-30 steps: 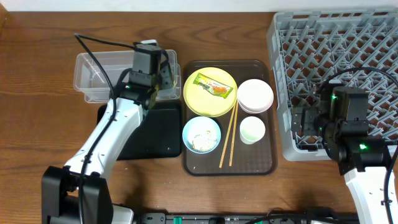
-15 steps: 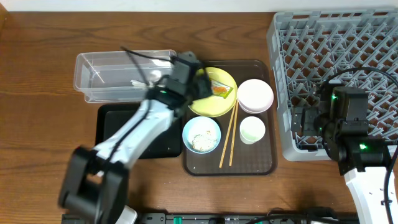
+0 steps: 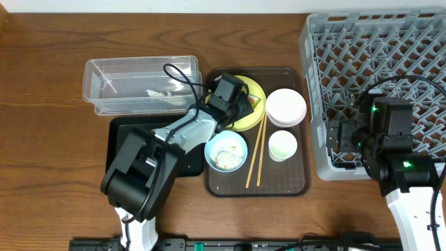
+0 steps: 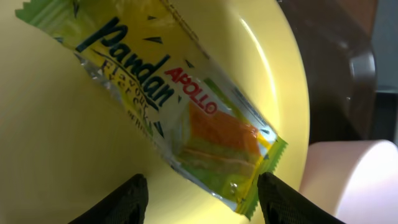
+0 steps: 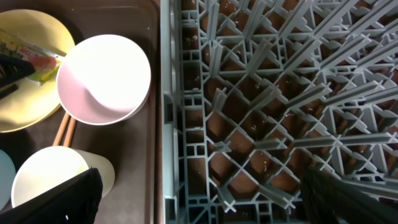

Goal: Sort waste into correct bins and load items into the dishwasher rack
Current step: 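Grasp the Apollo Pandan wrapper with the left gripper and lift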

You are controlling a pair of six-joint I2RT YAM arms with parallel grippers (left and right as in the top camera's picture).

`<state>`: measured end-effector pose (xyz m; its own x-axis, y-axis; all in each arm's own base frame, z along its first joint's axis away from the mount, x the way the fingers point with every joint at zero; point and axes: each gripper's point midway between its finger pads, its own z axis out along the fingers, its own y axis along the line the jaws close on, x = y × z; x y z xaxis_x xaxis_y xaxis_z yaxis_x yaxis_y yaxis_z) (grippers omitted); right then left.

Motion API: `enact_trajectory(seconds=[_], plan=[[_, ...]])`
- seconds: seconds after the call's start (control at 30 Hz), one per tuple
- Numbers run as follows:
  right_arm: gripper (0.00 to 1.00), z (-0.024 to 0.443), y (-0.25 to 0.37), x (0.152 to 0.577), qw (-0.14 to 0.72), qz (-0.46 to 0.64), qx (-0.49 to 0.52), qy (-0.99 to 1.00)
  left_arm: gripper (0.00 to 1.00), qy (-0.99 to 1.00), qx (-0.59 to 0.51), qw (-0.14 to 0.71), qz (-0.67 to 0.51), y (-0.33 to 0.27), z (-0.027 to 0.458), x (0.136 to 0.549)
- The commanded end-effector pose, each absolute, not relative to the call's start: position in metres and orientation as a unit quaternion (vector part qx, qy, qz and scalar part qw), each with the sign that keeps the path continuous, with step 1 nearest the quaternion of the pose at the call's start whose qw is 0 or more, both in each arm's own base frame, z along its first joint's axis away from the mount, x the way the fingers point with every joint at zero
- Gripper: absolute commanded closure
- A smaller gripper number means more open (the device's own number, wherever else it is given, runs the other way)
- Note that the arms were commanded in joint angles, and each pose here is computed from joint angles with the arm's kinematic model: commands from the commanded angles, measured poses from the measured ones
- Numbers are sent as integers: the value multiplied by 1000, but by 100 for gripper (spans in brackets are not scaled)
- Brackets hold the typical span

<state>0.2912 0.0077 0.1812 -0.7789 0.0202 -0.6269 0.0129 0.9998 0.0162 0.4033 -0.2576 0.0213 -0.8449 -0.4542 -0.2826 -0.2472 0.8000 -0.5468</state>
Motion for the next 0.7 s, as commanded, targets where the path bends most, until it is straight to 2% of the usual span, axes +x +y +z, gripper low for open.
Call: enact_trajectory(seconds=[0.0, 0.43, 0.6, 0.67], plan=[[1, 189, 11, 294, 342, 10, 11, 940, 40, 926, -207, 200, -245, -256, 10, 406], [1, 190, 11, 294, 342, 11, 13, 940, 54, 919, -218, 236, -229, -249, 5, 420], [1, 190, 11, 294, 342, 11, 13, 940, 69, 916, -225, 252, -215, -242, 6, 425], [1, 190, 11, 294, 342, 11, 13, 940, 69, 916, -225, 254, -215, -242, 6, 425]])
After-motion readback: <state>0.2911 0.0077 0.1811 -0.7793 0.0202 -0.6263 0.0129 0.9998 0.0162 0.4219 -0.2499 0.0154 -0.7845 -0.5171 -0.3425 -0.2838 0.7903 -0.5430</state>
